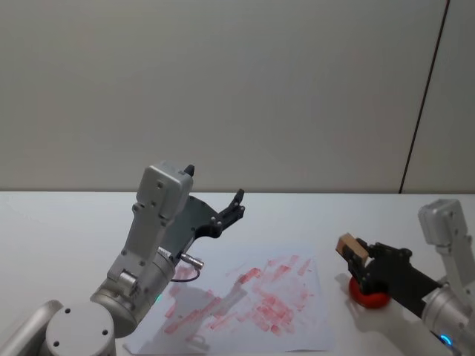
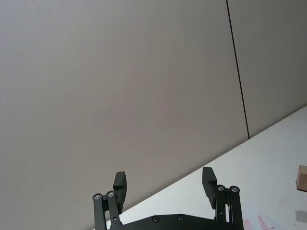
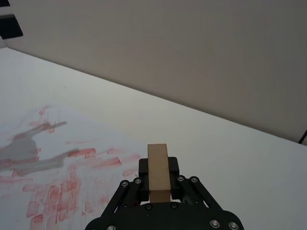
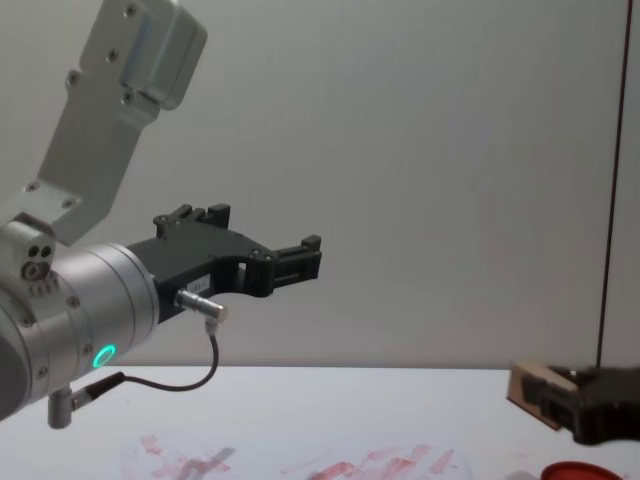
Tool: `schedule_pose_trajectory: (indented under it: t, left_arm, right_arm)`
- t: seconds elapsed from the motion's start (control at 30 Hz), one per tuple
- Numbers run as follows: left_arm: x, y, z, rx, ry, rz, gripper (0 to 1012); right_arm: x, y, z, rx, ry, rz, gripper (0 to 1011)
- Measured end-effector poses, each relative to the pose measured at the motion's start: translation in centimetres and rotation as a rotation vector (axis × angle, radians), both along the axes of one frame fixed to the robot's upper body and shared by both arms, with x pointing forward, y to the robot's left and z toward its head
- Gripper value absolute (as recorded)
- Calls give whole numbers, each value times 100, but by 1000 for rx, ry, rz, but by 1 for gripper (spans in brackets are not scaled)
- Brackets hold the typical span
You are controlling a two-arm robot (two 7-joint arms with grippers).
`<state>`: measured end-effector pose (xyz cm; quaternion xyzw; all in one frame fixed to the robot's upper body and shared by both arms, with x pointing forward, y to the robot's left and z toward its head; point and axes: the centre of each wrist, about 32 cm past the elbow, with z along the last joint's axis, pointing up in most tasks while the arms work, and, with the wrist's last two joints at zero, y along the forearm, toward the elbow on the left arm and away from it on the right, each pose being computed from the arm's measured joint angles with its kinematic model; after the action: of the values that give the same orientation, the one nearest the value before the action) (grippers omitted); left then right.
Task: Use the one hand to pick up the stamp and affix it onto the A4 paper.
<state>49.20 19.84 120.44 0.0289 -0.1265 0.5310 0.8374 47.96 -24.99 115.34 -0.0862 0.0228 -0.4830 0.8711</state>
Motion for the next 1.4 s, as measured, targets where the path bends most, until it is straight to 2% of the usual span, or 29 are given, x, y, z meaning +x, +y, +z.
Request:
schedule_pose_trajectory:
  t: [0.43, 0.97, 1.1, 1.2, 1.23, 1.4]
  left_arm:
    - [0, 0, 0, 0, 0, 0, 1002]
    - [0, 0, 0, 0, 0, 0, 1003]
    - [0, 0, 0, 0, 0, 0, 1003]
    - [0, 0, 0, 0, 0, 0, 1002]
    - [0, 0, 0, 0, 0, 0, 1003]
    - [0, 0, 0, 0, 0, 0, 1002]
  right_arm:
    - [-75, -135, -141, -45, 61, -25, 217]
    - [-82, -192, -262, -79, 94, -50, 217]
    - [-81, -194, -281, -83, 99, -53, 276]
    - [-80, -194, -290, -83, 102, -55, 422]
    - [-80, -193, -291, -83, 101, -55, 422]
    - [-84, -189, -286, -71, 93, -56, 586]
